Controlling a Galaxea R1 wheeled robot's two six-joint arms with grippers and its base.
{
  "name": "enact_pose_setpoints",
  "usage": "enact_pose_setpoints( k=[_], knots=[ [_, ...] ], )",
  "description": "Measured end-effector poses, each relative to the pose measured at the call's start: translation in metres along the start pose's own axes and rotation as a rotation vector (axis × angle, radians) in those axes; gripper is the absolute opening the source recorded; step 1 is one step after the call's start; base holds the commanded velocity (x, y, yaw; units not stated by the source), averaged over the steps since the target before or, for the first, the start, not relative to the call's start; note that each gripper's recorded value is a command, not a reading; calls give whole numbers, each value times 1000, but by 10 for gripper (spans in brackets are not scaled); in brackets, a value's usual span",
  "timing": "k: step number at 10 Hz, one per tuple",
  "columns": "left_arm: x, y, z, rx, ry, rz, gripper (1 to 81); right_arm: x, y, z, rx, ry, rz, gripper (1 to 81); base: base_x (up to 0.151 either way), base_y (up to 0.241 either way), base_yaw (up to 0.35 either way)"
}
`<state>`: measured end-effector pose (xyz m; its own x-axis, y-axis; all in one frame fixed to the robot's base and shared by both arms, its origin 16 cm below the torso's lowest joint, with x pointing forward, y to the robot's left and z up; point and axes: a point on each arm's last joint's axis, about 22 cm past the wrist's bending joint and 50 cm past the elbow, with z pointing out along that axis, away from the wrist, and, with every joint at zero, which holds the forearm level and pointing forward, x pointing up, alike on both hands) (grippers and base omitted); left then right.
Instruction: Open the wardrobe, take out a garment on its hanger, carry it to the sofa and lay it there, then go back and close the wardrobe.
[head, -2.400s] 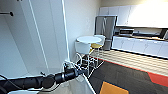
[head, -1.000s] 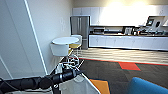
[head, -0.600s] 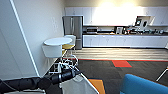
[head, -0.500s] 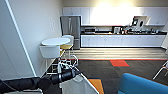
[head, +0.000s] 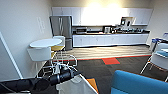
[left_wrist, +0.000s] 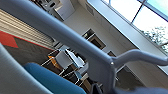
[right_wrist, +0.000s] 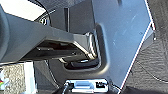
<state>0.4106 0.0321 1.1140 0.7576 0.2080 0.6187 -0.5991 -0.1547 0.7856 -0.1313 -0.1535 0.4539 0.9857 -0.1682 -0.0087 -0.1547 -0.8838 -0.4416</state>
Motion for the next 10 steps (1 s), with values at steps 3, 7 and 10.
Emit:
enact_pose_setpoints(
  k=[3, 7, 10],
  knots=[
    [-2, 3, 4, -9, -6, 1, 10, 0, 0, 0, 0, -1, 0, 811, 0, 0, -254],
    [-2, 2, 1, -6, -4, 9, 10, 0, -3, 1, 3, 2, 0, 811, 0, 0, -257],
    [-9, 0, 1, -6, -11, -3, 10, 0, -3, 1, 4, 1, 0, 811, 0, 0, -259]
  ],
)
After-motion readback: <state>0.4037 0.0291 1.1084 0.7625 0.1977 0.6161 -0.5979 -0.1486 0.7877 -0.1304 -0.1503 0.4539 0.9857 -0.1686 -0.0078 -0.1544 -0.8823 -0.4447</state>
